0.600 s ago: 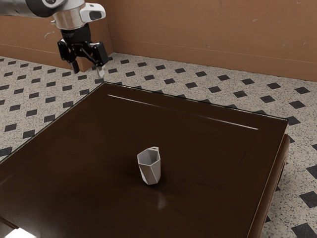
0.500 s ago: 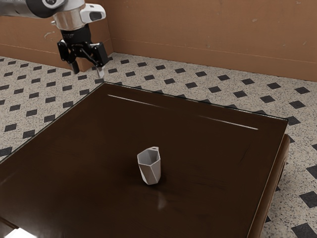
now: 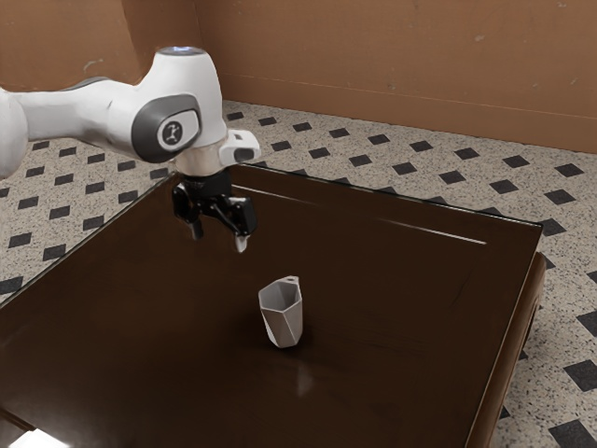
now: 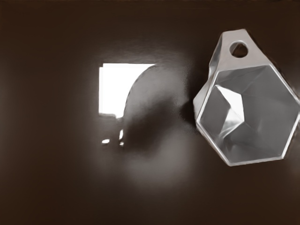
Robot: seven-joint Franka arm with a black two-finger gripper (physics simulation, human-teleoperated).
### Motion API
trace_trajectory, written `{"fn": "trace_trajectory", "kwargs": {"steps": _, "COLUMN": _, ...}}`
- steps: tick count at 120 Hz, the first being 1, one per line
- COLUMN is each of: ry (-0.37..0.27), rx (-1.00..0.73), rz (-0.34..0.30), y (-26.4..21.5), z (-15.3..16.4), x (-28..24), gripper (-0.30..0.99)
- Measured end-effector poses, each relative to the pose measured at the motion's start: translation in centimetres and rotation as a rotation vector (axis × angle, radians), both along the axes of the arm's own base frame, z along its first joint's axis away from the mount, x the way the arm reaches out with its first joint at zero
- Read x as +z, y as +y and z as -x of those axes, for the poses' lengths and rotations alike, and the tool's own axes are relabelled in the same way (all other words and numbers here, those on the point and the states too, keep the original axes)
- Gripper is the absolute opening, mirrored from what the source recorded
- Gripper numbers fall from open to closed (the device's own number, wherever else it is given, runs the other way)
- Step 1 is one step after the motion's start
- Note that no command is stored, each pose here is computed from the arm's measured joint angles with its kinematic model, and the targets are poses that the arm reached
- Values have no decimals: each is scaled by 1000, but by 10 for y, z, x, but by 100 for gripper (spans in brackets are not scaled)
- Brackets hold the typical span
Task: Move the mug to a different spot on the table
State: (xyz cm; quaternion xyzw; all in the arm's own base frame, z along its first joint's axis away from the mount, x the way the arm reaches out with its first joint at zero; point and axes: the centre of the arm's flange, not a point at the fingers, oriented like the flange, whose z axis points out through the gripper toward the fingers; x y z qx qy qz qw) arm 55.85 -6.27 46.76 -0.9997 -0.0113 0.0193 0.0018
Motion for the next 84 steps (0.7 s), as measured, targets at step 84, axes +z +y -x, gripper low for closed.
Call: {"fn": "trace_trajectory", "kwargs": {"steps": 84, "ry": -5, "rx": 270, "rz": 10, "y": -45, "z": -112, "x": -110, "gripper": 69}}
